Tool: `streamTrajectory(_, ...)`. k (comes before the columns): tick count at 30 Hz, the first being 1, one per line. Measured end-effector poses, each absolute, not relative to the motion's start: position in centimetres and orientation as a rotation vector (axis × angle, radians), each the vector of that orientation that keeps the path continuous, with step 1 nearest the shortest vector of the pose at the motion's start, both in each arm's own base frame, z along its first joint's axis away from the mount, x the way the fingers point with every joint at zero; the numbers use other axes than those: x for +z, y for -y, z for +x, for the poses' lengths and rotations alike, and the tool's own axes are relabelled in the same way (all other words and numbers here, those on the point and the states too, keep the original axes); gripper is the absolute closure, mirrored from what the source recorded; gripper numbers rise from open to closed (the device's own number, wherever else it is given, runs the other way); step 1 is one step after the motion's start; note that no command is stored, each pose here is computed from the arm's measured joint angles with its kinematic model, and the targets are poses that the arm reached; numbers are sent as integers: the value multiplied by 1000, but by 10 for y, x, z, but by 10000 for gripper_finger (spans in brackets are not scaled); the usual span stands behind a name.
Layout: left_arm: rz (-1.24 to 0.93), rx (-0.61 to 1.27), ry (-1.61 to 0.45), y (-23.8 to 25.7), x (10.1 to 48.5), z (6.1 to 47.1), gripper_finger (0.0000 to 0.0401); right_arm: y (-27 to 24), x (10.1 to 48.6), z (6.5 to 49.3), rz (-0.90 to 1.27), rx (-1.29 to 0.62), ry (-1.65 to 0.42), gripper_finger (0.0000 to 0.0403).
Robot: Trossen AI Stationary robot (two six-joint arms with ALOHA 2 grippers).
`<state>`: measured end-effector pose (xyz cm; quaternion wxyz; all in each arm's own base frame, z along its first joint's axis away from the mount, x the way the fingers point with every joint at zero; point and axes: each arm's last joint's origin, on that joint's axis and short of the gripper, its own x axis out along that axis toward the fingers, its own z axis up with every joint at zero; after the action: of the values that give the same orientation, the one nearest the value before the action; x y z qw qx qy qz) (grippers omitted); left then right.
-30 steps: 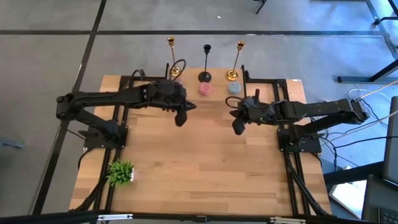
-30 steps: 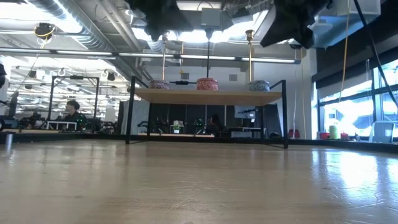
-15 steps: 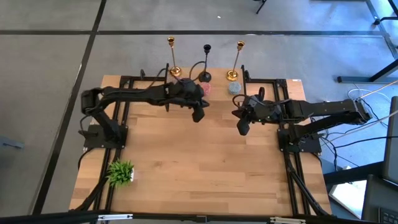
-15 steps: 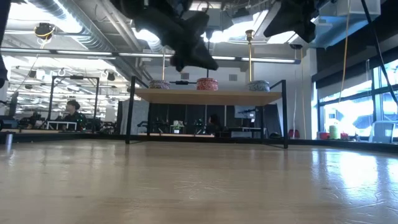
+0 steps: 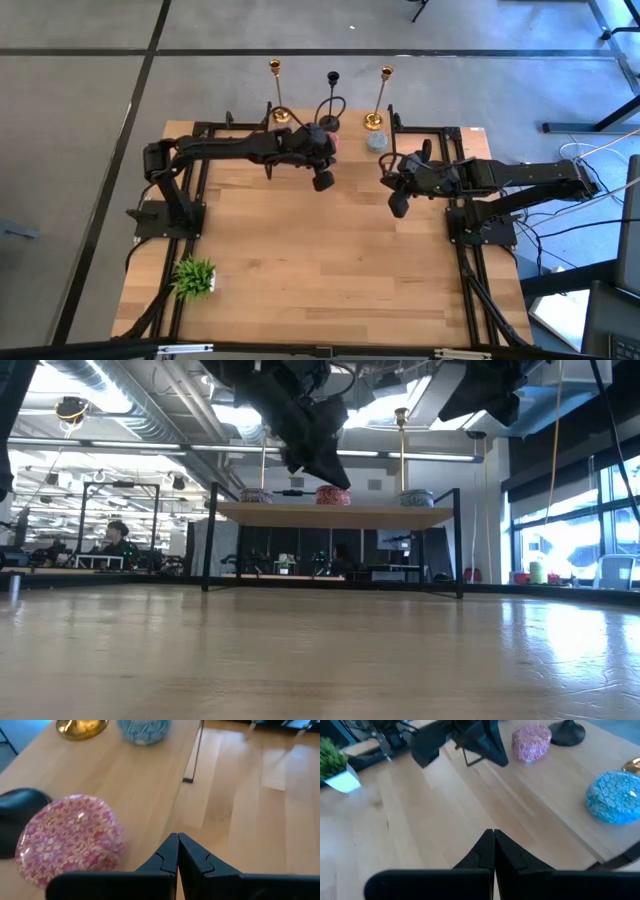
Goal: Pick & Place candle stick holders
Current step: Adjust the pink scented candle on the shelf
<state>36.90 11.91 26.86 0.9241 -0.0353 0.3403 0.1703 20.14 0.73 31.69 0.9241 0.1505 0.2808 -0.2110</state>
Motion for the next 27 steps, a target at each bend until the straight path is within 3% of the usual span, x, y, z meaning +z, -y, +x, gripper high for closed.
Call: streamTrajectory(27, -42, 393, -726, -146, 263, 361, 400, -7, 316, 196, 293, -437, -606, 403)
